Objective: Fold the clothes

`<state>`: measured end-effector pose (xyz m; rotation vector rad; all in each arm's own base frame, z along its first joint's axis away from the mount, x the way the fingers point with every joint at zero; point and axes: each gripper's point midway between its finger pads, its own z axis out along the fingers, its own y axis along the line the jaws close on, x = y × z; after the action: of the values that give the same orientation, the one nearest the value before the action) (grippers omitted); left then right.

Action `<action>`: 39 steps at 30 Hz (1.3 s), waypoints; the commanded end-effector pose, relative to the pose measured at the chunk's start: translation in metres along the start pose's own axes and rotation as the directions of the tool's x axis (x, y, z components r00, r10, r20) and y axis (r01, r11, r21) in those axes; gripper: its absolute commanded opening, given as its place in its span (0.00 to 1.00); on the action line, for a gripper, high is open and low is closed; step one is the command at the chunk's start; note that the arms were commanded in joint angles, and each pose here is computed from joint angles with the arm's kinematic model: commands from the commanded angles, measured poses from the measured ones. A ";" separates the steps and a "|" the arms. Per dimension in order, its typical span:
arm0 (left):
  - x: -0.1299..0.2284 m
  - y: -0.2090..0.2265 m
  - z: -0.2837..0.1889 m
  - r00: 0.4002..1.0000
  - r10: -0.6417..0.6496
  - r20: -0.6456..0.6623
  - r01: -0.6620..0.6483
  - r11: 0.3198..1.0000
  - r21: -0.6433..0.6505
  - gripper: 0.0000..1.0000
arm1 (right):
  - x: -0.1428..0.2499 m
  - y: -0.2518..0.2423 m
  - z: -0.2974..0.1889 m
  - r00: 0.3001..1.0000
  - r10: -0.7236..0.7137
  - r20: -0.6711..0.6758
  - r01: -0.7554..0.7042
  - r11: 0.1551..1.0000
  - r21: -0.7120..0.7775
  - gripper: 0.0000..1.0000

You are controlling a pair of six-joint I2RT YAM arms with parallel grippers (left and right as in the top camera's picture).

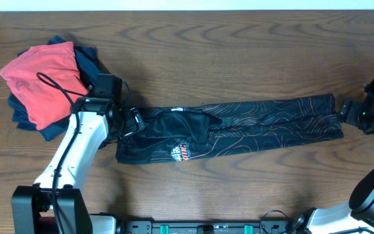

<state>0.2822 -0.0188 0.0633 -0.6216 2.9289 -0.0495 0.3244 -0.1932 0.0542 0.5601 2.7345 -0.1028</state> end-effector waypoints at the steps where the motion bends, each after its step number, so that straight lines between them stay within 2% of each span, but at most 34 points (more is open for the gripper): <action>1: -0.005 0.000 -0.004 0.999 -0.036 0.012 0.036 0.999 0.002 0.98 | 0.005 -0.006 0.007 0.999 -0.025 -0.023 0.025 1.000 0.012 0.88; 8: -0.004 -0.004 -0.004 0.999 -0.035 0.001 0.035 0.999 0.028 0.98 | 0.025 0.012 0.039 0.993 -0.025 -0.116 0.015 0.996 -0.089 0.85; 16: -0.004 -0.004 -0.004 0.999 -0.035 0.001 0.035 0.999 0.029 0.98 | 0.042 0.030 0.060 0.979 -0.064 -0.193 0.040 0.991 -0.127 0.83; 20: -0.004 -0.004 -0.004 0.999 -0.035 0.002 0.035 0.999 0.029 0.98 | 0.044 0.039 0.061 0.977 -0.079 -0.199 0.049 0.988 -0.148 0.72; 31: -0.004 -0.004 -0.004 0.999 -0.035 0.001 0.035 0.999 0.029 0.98 | 0.046 0.058 0.060 0.972 -0.120 -0.202 0.081 0.979 -0.188 0.62; 39: -0.004 -0.004 -0.004 0.999 -0.035 0.001 0.035 0.999 0.028 0.98 | 0.045 0.061 0.060 0.972 -0.125 -0.199 0.087 0.978 -0.190 0.39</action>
<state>0.2820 -0.0232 0.0634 -0.6524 2.9285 -0.0897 0.3338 -0.1424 -0.0023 0.3903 2.8982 0.1084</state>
